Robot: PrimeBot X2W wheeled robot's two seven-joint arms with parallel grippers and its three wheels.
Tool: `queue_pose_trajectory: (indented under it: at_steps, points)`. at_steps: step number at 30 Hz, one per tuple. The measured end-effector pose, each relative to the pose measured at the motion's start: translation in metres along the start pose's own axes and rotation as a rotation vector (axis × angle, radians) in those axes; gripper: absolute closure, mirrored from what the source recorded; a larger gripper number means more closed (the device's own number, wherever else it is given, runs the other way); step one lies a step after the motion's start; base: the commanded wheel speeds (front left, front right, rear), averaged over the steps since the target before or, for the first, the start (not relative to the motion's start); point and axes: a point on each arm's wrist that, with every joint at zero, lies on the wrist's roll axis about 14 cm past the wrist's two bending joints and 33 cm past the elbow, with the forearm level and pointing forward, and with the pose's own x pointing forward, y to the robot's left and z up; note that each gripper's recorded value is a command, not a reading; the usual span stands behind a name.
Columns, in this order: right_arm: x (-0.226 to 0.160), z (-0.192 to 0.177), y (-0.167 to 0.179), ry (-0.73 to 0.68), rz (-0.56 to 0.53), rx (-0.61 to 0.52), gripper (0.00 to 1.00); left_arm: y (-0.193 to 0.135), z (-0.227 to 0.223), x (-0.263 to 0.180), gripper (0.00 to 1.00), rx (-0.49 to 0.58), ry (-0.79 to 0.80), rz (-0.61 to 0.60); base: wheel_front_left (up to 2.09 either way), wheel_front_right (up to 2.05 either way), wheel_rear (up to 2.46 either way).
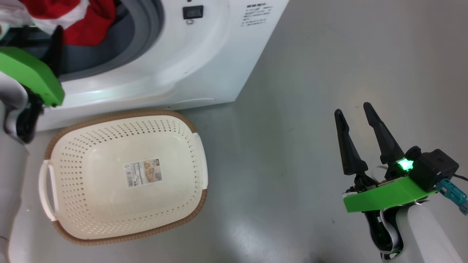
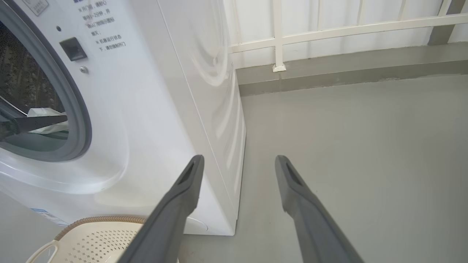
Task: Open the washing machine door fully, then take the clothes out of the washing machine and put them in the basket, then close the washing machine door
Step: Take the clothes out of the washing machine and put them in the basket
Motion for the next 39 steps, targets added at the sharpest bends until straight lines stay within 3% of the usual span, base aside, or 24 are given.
queue_pose_trajectory:
  at_steps: [24,26,30,32,34,36,39]
  points:
    - [0.003,-0.008,-0.014,0.022,-0.036,0.008,0.00,0.014,-0.013,0.041,0.00,-0.006,0.048,0.032,0.00,0.00,0.00]
    - [0.002,-0.008,-0.015,0.023,-0.040,0.007,0.00,0.013,-0.013,0.043,0.06,-0.008,0.050,0.029,0.00,0.00,0.00]
    - [0.001,-0.008,-0.016,0.023,-0.044,0.005,0.00,0.011,-0.016,0.045,0.52,0.000,0.058,0.022,0.00,0.00,0.00]
    - [0.001,-0.007,-0.017,0.022,-0.045,0.004,0.00,0.010,-0.016,0.045,0.61,0.002,0.063,0.019,0.00,0.00,0.00]
    - [0.001,-0.007,-0.016,0.020,-0.045,0.004,0.00,0.009,-0.016,0.045,0.77,0.003,0.065,0.016,0.00,0.00,0.00]
    - [0.001,-0.006,-0.016,0.018,-0.044,0.004,0.00,0.008,-0.017,0.044,1.00,0.009,0.069,0.012,0.00,0.00,0.00]
    - [0.001,-0.005,-0.016,0.014,-0.043,0.005,0.00,0.006,-0.018,0.042,1.00,0.006,0.066,0.006,0.00,0.00,0.00]
